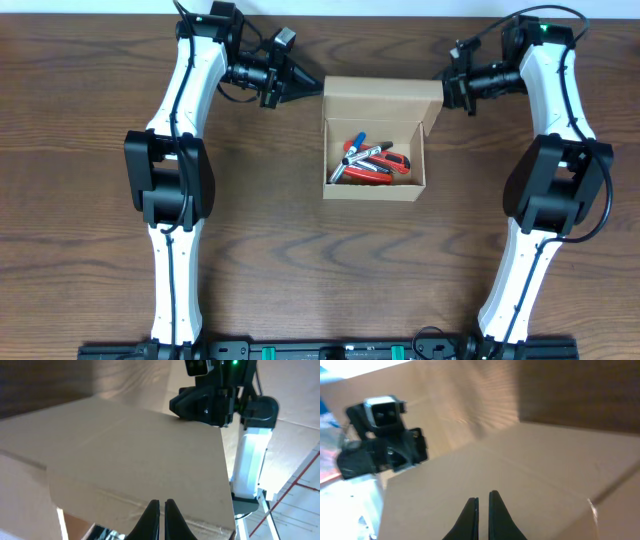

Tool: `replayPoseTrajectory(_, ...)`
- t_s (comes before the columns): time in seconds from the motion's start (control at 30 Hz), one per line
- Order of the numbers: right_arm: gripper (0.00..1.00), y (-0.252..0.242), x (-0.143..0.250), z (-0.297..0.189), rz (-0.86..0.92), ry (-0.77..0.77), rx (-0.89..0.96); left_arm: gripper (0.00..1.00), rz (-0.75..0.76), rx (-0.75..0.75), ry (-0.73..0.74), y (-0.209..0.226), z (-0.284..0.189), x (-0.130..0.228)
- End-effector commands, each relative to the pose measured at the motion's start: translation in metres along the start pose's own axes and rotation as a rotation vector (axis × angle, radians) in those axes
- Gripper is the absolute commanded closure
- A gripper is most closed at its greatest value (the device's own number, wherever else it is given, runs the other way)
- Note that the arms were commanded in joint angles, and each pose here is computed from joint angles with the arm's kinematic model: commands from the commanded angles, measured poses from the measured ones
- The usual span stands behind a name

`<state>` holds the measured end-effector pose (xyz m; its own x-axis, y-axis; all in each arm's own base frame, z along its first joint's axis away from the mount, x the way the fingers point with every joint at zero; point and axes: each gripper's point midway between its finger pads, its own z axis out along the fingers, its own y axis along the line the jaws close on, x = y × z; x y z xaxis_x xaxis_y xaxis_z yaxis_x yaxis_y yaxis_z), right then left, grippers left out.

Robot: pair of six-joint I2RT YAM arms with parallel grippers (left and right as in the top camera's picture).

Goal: Pack container
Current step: 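Push the lid flap down over the box with both grippers, then press the closed lid down with the right gripper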

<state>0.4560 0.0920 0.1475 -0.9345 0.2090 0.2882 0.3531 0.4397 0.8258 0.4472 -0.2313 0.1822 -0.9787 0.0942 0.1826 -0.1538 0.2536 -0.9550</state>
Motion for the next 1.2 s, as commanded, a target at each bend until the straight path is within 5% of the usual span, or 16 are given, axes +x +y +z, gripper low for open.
replayPoseTrajectory(0.0,0.99,0.004,0.016,0.002,-0.119,0.006,0.121,0.94,0.145,-0.103,-0.027,-0.019,-0.011,0.015)
replayPoseTrajectory(0.43,0.94,0.023,0.08,0.018,-0.283,0.063,0.431,0.94,0.303,-0.499,-0.145,-0.043,-0.055,0.056)
replayPoseTrajectory(0.67,0.78,0.006,0.1,0.019,-0.333,0.064,0.737,0.91,0.366,-0.742,-0.26,-0.051,-0.093,0.071)
replayPoseTrajectory(0.87,0.92,0.004,0.114,0.041,-0.392,0.096,0.848,0.92,0.39,-0.942,-0.416,-0.066,-0.134,0.087)
replayPoseTrajectory(1.17,0.98,0.001,0.122,0.055,-0.421,0.066,1.0,0.9,0.498,-1.035,-0.605,-0.113,-0.171,0.127)
